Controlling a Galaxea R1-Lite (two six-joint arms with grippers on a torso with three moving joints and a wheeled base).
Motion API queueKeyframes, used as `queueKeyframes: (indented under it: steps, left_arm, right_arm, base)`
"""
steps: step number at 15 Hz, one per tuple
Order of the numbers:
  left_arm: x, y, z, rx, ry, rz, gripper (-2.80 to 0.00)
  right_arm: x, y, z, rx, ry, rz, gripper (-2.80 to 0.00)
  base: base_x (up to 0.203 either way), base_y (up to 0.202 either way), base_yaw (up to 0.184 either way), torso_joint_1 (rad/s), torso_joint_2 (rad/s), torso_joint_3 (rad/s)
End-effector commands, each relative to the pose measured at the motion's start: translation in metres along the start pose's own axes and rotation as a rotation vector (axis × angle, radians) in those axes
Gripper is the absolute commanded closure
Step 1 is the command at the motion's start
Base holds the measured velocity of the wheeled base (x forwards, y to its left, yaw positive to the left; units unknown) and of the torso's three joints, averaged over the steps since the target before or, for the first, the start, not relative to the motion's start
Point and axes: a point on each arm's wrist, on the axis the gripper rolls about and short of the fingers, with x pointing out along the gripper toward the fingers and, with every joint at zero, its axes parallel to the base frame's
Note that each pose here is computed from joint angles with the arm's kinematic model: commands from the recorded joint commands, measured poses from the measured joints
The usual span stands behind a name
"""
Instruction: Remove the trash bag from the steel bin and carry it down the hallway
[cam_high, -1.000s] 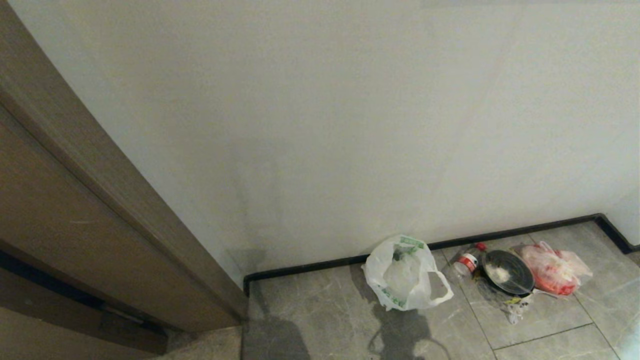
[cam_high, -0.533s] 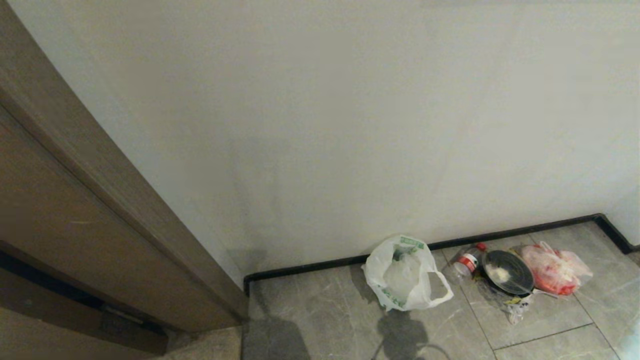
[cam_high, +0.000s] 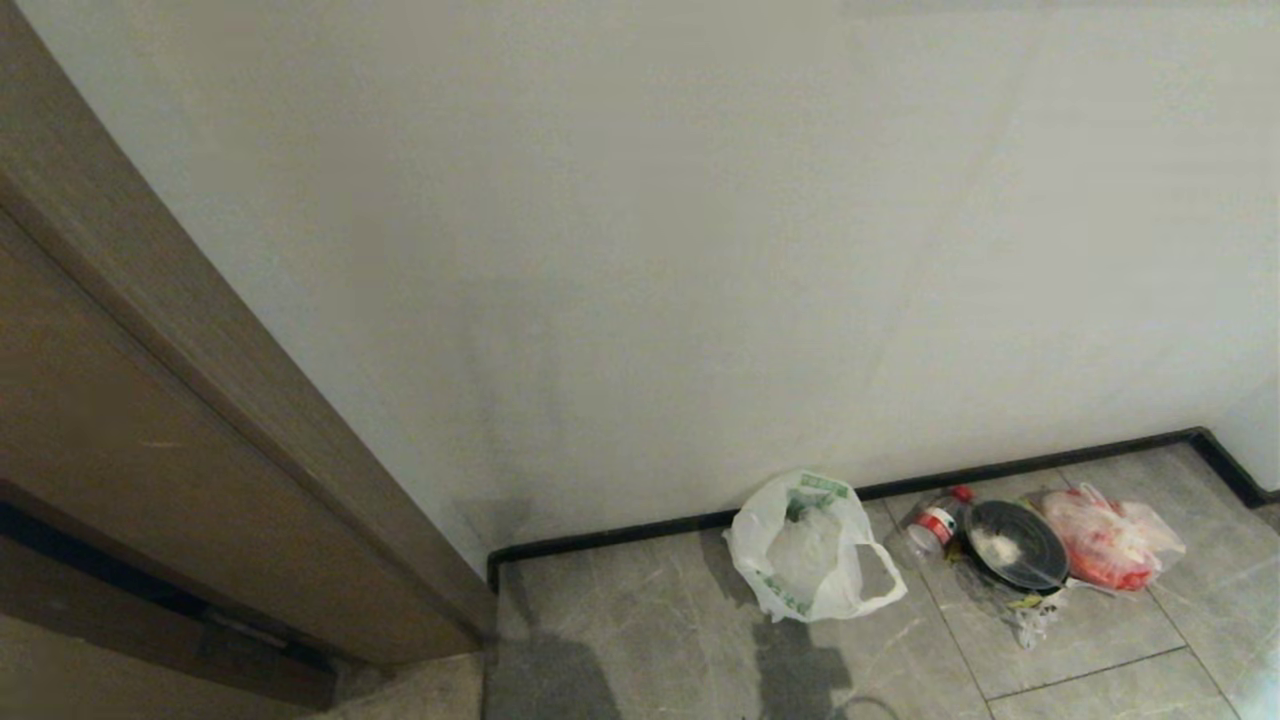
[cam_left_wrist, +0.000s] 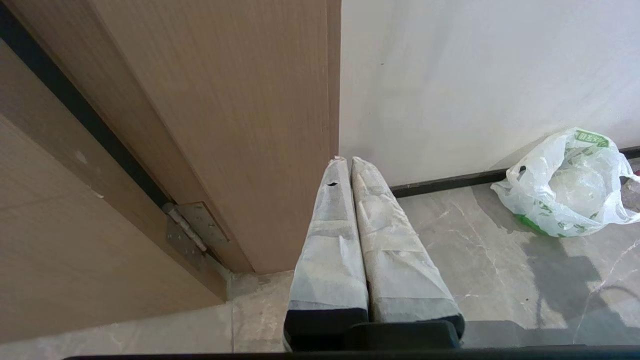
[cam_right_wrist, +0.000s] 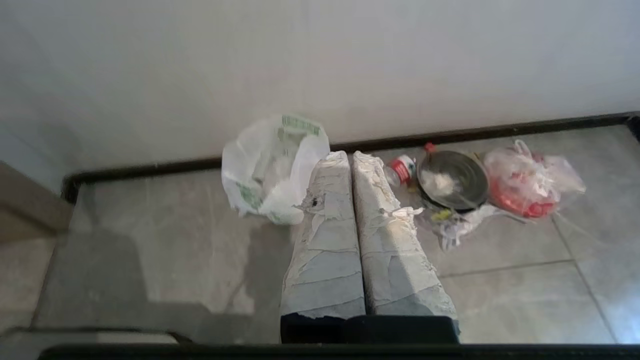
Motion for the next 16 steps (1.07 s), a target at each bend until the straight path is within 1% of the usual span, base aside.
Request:
queueKeyframes:
  steps: [1,7,16]
  left_arm:
    - [0.0000,0.0000,0.0000,0.000,-0.001,0.000,0.00]
    - [0.0000,0.0000,0.0002,0.004,-0.002,0.002,0.00]
    - [0.0000,0.0000,0.0002,-0.007,-0.002,0.002,0.00]
  right_arm:
    - [-0.0012,-0.0001,-0.0014,0.042,-0.017,-0.004,0.00]
    - [-0.0012,0.0000,-0.0014,0.039,-0.016,0.000,0.00]
    - [-0.0012,-0.0001,-0.0013,0.044,-0.018,-0.004,0.00]
  base:
    - [0.000,0.000,0.000,0.000,0.00,0.000]
    - [0.000,0.000,0.000,0.000,0.00,0.012]
    - [0.000,0.000,0.000,0.000,0.00,0.184]
